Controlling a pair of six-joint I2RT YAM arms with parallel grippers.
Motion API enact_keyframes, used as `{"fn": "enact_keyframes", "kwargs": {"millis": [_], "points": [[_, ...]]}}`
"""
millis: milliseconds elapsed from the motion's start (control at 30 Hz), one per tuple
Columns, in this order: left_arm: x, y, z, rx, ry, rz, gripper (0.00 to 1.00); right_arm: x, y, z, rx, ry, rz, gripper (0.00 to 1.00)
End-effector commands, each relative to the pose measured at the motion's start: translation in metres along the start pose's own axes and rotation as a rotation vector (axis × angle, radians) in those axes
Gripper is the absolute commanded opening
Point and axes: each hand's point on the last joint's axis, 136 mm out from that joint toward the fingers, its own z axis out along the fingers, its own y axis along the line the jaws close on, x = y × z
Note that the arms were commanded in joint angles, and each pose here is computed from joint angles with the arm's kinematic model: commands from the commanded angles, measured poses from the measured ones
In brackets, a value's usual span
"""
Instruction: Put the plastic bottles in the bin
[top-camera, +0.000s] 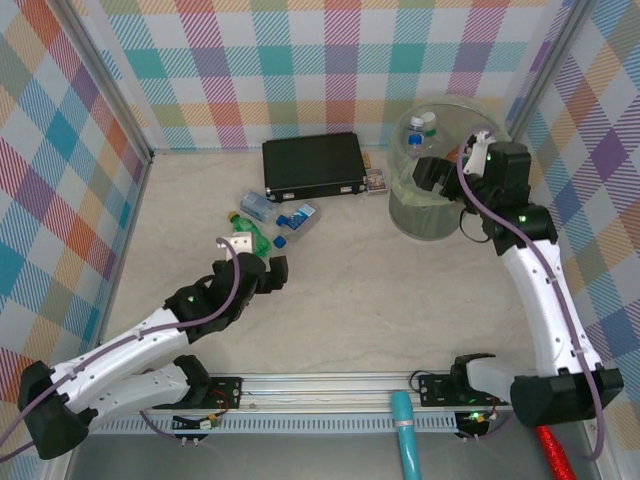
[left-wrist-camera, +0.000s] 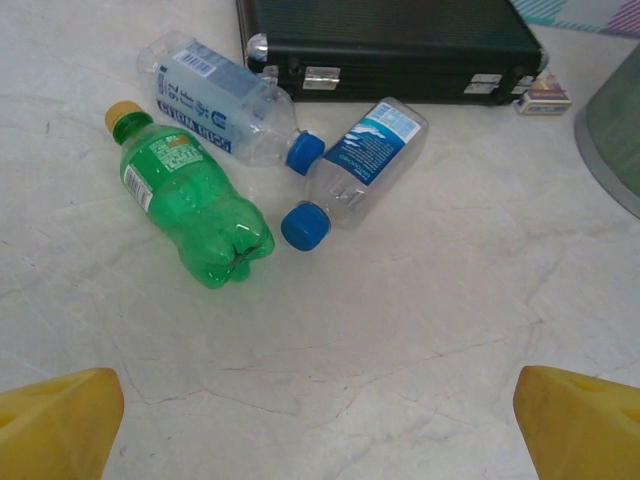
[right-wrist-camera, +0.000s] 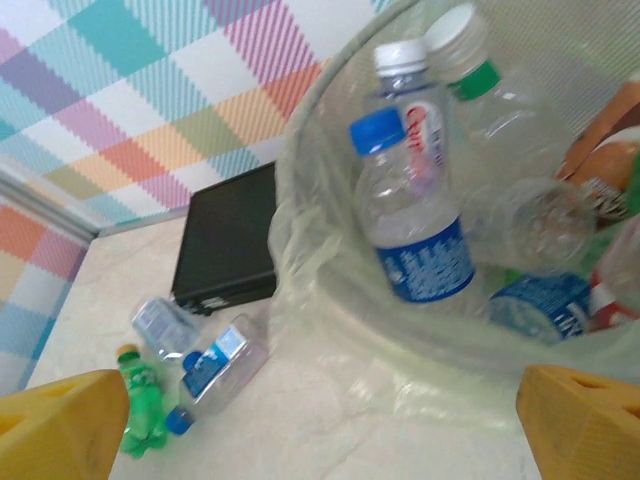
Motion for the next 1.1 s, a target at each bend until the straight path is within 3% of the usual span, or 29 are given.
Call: {"fn": "enact_keyframes", "kwargs": {"millis": [0, 467, 567, 700, 1067], "points": [[-0.013, -0.008, 0.007, 0.020, 0.008, -0.061, 1.00, 0.009, 0.026, -0.006, -0.111, -0.016, -0.016, 0.99], [0.002, 0.033, 0.074, -0.156, 0.256, -0.206, 1.00, 0.099, 0.078, -0.014, -0.265, 0.096, -0.124, 0.99], [0.010, 0.043, 0.093, -0.184, 0.332, -0.263, 0.92, 0.106, 0.087, -0.019, -0.285, 0.097, -0.146, 0.99], [0.014, 0.061, 0.113, -0.251, 0.378, -0.317, 0.92, 0.112, 0.090, -0.021, -0.297, 0.104, -0.157, 0.99], [0.015, 0.072, 0.166, -0.229, 0.405, -0.479, 0.87, 0.119, 0.088, -0.021, -0.290, 0.106, -0.169, 0.99]]}}
